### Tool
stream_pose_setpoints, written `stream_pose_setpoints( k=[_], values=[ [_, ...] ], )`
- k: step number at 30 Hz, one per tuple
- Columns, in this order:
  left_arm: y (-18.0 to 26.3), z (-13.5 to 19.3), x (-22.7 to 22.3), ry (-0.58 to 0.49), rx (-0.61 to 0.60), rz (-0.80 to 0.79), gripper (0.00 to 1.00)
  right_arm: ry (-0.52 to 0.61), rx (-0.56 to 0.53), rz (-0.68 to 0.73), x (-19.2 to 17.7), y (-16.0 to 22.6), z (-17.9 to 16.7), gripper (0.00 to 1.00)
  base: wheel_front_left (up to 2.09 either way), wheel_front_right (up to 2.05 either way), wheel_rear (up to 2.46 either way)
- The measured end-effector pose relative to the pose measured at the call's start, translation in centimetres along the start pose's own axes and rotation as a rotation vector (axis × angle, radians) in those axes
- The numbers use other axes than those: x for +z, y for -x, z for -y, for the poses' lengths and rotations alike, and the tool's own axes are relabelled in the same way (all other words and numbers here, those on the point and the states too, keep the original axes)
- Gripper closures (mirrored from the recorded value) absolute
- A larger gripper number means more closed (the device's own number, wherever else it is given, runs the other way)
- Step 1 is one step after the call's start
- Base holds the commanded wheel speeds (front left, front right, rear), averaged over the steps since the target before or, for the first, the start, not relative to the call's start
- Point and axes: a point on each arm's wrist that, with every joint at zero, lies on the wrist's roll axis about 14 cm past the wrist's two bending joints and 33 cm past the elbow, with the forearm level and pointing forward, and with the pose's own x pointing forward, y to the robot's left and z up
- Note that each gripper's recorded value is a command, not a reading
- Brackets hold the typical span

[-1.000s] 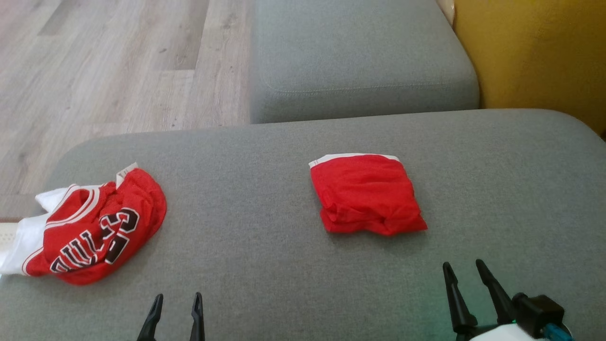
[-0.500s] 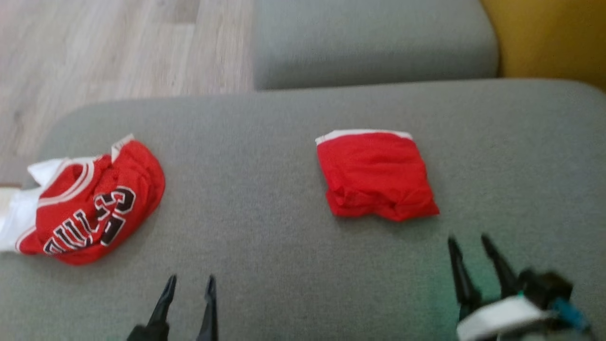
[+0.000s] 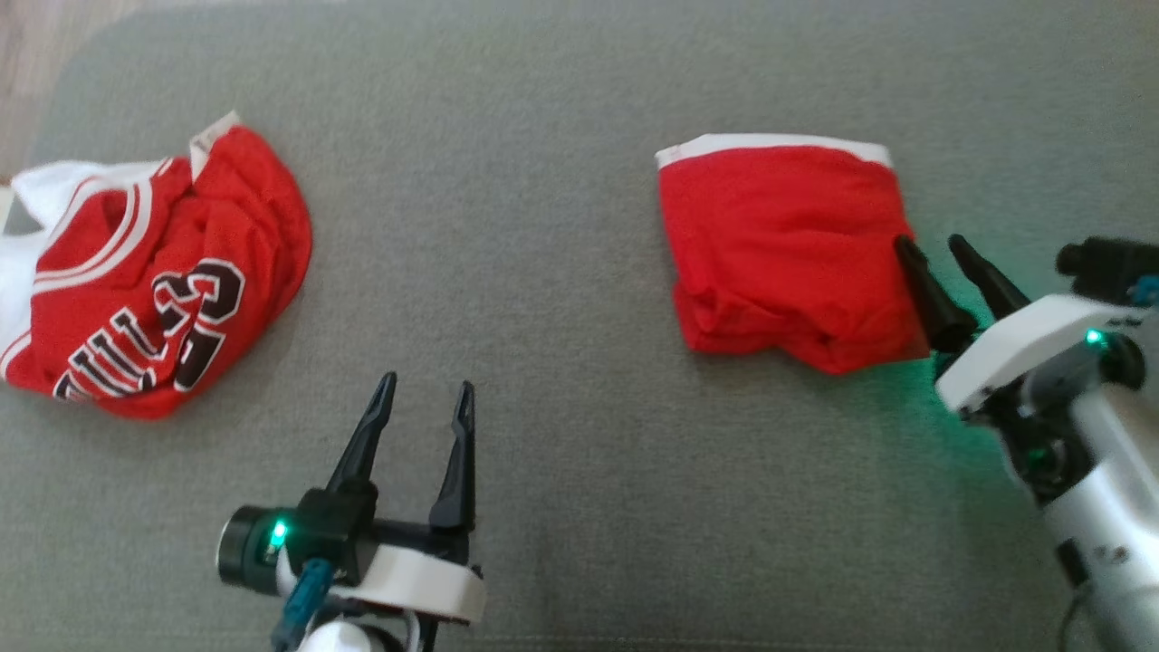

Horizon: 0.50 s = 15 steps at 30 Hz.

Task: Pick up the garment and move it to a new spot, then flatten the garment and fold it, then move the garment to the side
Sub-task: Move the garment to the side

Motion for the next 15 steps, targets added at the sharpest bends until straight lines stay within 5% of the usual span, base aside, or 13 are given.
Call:
stream_pose_setpoints(
  k=[6,7,8,15],
  values=[
    [-0.5,-0.8,-0.8,-0.007,0.03,-0.024,0.0,-0.08,0.012,-0.2,-2.8,-1.2,1.1,0.05,0.0,0.0,0.0],
    [-0.6,-0.9,-0.9,-0.008,0.033,-0.027,0.0,-0.099,0.019,-0.205,-2.9,-1.4,1.0,0.38,0.0,0.0,0.0],
    [-0.7,-1.0,-0.9,-0.009,0.036,-0.029,0.0,-0.107,0.027,-0.209,-2.9,-1.6,0.8,0.96,0.0,0.0,0.0],
    [-1.6,-0.1,-1.7,-0.001,0.004,-0.046,0.0,-0.033,0.001,-0.198,-2.2,-1.3,2.7,1.0,0.0,0.0,0.0]
  ],
)
